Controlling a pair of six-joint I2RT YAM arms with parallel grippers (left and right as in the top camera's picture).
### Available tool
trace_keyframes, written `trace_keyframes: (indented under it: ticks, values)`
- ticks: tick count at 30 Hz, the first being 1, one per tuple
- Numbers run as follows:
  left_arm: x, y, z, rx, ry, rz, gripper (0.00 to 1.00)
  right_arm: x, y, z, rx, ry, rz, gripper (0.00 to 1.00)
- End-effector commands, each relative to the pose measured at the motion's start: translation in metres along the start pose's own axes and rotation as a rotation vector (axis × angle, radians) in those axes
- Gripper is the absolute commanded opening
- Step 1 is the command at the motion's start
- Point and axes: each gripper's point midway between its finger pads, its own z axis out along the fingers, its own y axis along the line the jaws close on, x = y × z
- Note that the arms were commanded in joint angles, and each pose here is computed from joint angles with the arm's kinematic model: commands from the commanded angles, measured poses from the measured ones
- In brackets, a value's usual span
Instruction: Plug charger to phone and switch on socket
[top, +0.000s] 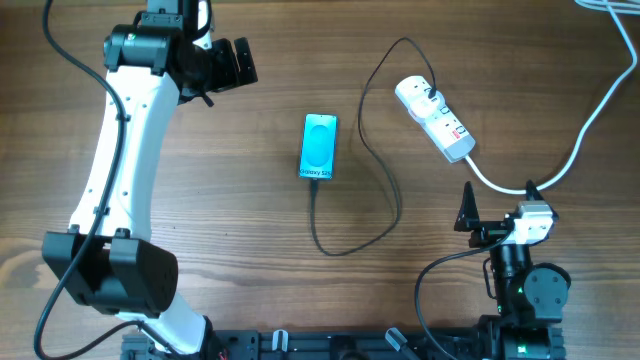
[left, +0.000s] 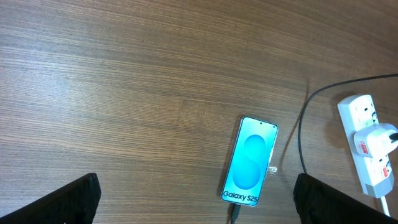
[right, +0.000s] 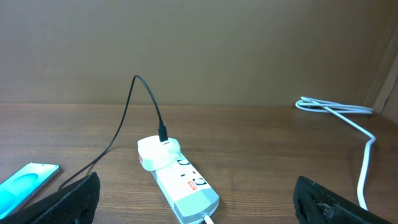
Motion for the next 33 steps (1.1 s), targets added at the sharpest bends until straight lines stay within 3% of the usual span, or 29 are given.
trace_keyframes:
  ticks: [1,26,33]
  values:
    - [0.001,0.004,0.003,-0.013,0.005,-0.008,1.00,-0.003,-0.001,-0.001,0.007,-0.013,0.015,1.00]
    - [0.001,0.002,-0.001,-0.011,-0.001,-0.006,1.00,-0.003,-0.001,-0.001,0.007,-0.013,0.015,1.00]
    - [0.035,0.016,-0.013,-0.026,0.007,-0.008,1.00,-0.003,-0.001,-0.001,0.007,-0.013,0.015,1.00]
